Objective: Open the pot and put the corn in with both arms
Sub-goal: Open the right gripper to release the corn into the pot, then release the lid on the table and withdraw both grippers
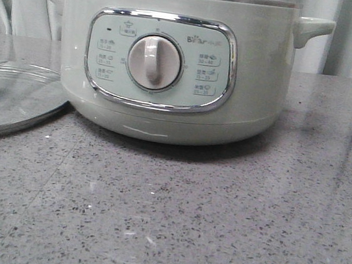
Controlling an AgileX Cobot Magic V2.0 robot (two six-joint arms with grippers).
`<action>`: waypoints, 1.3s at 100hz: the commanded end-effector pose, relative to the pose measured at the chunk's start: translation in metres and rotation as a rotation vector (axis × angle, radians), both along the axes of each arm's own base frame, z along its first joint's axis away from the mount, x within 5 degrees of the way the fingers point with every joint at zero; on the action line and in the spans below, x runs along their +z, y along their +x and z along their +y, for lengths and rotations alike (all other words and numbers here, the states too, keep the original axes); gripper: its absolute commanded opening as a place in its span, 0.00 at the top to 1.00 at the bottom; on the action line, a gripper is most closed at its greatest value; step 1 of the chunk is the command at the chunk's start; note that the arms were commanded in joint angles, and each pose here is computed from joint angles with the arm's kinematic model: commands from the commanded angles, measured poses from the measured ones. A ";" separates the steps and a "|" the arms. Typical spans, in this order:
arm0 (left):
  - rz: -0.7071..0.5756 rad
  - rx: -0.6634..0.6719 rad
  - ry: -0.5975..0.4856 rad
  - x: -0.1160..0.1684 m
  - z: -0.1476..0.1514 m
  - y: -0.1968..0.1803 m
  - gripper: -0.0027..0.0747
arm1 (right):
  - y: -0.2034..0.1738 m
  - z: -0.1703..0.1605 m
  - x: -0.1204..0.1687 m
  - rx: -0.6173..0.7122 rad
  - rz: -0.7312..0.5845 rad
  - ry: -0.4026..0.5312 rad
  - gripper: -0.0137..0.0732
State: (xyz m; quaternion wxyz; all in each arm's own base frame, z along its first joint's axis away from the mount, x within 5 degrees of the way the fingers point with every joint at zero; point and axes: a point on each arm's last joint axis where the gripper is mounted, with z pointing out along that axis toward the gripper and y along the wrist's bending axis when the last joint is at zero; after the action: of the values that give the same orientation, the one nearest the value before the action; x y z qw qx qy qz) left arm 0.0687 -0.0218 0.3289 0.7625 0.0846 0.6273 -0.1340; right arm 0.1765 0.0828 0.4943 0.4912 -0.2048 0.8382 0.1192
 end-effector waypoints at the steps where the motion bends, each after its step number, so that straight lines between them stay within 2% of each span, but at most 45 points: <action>1: -0.081 -0.008 -0.048 0.008 0.004 -0.013 0.99 | -0.017 -0.012 0.003 -0.032 -0.166 0.026 0.92; 10: -0.089 -0.015 -0.049 0.002 0.007 -0.023 0.99 | -0.028 -0.019 -0.016 -0.044 -0.192 0.011 0.92; 30: -0.055 -0.031 -0.033 -0.015 0.008 -0.032 0.99 | -0.048 -0.029 -0.076 -0.046 -0.154 -0.026 0.92; 43: -0.042 -0.031 -0.029 -0.027 0.008 -0.033 0.99 | -0.065 -0.036 -0.103 -0.048 -0.328 0.040 0.92; 52: -0.023 -0.030 -0.023 -0.034 0.007 -0.030 0.99 | -0.076 -0.042 -0.118 -0.049 -0.415 0.044 0.92; 64: 0.015 -0.044 -0.061 -0.041 0.006 -0.027 0.99 | -0.095 -0.049 -0.138 -0.061 -0.468 0.119 0.92; 82: 0.029 -0.049 -0.074 -0.044 0.006 -0.027 0.99 | -0.117 -0.059 -0.168 -0.062 -0.505 0.135 0.92; 104: 0.029 -0.049 -0.076 -0.044 0.006 -0.027 0.99 | -0.137 -0.068 -0.190 -0.069 -0.483 0.125 0.92; 130: 0.029 -0.049 -0.076 -0.044 0.006 -0.027 0.99 | -0.138 -0.069 -0.194 -0.071 -0.449 0.110 0.92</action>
State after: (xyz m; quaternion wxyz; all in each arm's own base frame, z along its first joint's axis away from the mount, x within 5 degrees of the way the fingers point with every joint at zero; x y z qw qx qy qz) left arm 0.0433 -0.0176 0.2702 0.7274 0.0821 0.6605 -0.1670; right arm 0.0380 0.0140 0.2870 0.6489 -0.1739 0.7340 0.0998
